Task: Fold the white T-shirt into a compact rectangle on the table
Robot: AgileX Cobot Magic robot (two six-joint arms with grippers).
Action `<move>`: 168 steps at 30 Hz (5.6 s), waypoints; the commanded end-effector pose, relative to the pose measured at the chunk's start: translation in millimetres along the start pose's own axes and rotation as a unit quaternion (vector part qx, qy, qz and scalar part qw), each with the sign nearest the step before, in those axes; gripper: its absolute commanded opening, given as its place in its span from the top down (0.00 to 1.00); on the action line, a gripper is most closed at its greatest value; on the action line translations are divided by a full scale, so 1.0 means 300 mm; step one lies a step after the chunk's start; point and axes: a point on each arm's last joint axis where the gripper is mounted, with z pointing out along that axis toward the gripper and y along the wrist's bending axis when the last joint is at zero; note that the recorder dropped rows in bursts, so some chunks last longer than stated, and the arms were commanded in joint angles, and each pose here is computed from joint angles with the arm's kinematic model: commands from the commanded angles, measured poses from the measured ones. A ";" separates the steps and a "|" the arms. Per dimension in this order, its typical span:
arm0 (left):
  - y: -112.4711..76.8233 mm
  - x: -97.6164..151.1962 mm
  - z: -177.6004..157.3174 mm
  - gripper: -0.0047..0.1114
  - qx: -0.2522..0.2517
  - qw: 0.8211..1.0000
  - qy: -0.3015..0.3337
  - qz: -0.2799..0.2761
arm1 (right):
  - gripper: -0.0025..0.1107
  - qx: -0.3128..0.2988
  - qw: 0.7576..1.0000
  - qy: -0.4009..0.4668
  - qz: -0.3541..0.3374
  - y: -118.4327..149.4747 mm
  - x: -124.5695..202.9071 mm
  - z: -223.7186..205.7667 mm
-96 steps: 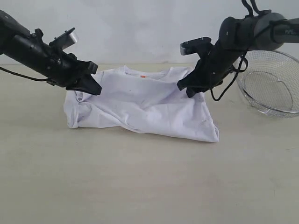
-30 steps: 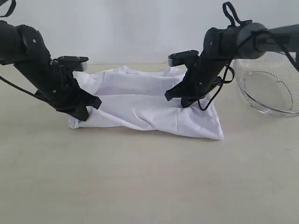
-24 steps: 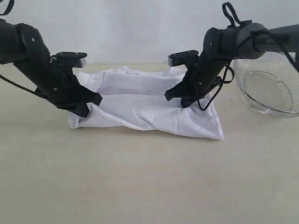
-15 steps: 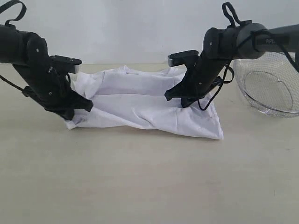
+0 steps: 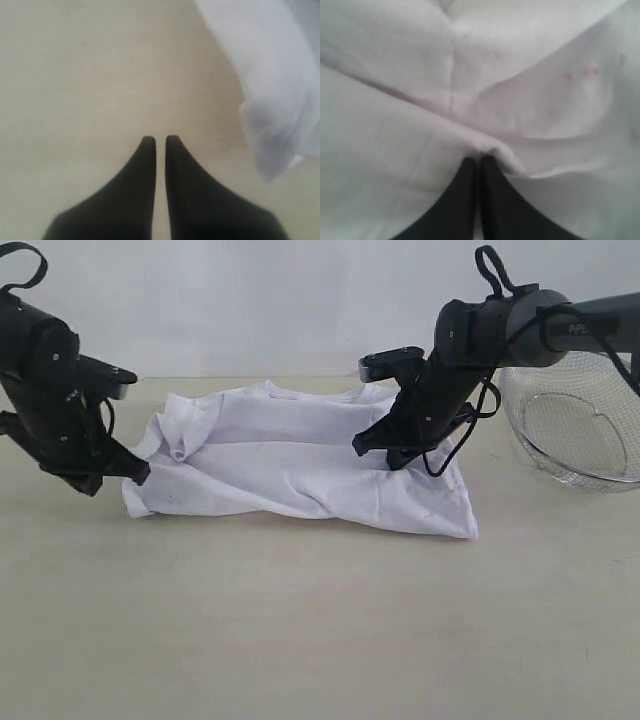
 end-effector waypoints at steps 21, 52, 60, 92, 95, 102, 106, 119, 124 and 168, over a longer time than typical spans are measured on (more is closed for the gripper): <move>-0.090 0.045 0.117 0.92 0.117 0.993 -0.011 -0.025 | 0.98 0.022 0.999 0.024 -0.031 -0.025 0.020 0.015; -0.090 0.045 0.111 0.92 0.100 0.995 -0.010 0.004 | 0.98 0.010 0.994 0.111 0.000 0.043 0.185 -0.070; -0.043 0.055 0.122 0.92 0.062 0.997 -0.001 0.049 | 0.98 0.037 0.985 0.166 0.024 -0.013 0.253 0.029; 0.103 0.000 -0.212 0.92 0.112 0.979 -0.169 -0.030 | 0.98 0.083 0.991 0.102 0.024 -0.066 0.185 -0.120; 0.056 -0.010 -0.169 0.92 0.142 0.976 -0.159 -0.029 | 0.98 0.090 0.994 0.051 0.020 -0.063 0.138 -0.195; -0.050 -0.025 -0.052 0.92 0.161 0.979 -0.127 -0.003 | 0.98 0.067 0.998 0.005 0.012 -0.057 0.059 -0.205; -0.097 -0.063 -0.025 0.92 0.166 0.978 -0.129 0.011 | 0.98 0.034 0.999 -0.004 0.009 -0.049 0.027 -0.159; -0.056 -0.065 0.118 0.92 0.088 0.993 -0.070 0.027 | 0.98 -0.002 0.996 0.080 0.025 -0.060 0.084 0.093; 0.061 -0.044 0.128 0.92 0.074 0.995 -0.062 -0.010 | 0.98 0.003 0.996 0.091 0.021 -0.065 0.095 0.107; -0.078 0.034 0.166 0.92 0.190 0.982 0.015 -0.013 | 0.98 -0.015 0.989 0.146 0.012 -0.039 0.146 0.016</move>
